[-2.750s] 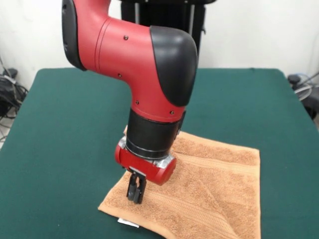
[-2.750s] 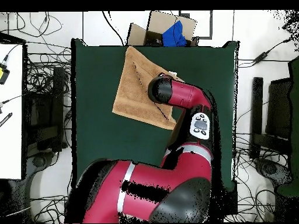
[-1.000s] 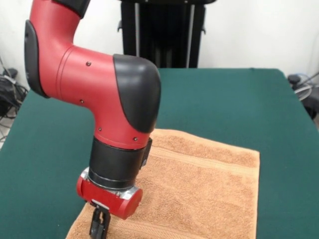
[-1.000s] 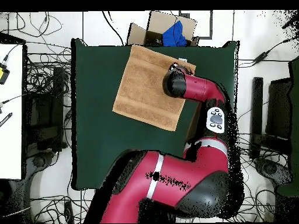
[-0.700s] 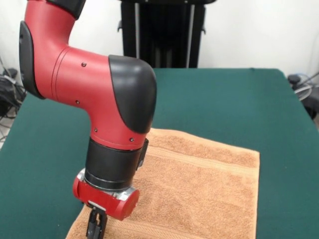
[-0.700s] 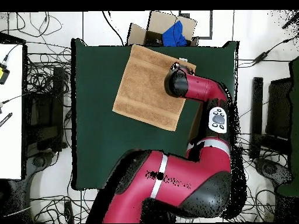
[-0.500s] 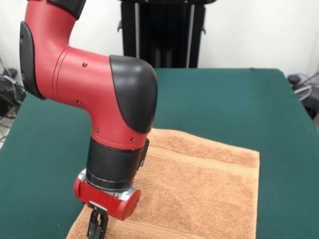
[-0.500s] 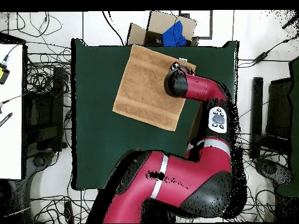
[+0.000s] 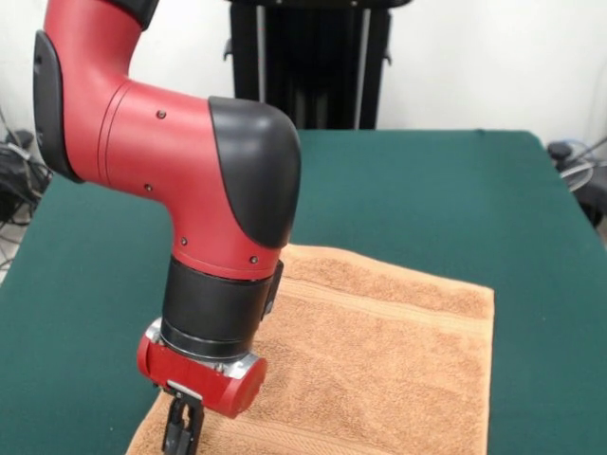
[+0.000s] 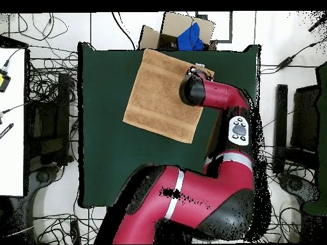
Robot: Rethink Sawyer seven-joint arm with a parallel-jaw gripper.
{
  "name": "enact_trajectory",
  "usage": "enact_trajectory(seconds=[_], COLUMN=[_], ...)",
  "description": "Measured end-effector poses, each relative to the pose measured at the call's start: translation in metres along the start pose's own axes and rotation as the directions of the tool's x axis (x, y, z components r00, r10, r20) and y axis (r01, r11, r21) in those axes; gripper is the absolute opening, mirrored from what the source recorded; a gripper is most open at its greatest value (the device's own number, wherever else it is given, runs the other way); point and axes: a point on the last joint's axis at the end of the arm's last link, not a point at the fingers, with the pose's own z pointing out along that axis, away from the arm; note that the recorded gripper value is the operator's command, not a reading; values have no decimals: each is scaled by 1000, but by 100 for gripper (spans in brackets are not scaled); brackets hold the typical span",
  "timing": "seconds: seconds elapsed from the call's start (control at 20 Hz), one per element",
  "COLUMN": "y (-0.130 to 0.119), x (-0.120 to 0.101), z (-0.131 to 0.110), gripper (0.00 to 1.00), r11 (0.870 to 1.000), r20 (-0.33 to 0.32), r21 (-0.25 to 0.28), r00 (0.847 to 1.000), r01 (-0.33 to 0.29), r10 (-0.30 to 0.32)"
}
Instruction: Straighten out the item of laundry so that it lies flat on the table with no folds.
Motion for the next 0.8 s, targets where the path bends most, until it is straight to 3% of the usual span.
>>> enact_trajectory(seconds=[0.8], y=[-4], x=[-6], z=[13], gripper=[0], r11=[1000], r20=[15], r21=[-6], r00=[1000], r01=[-13], r10=[13])
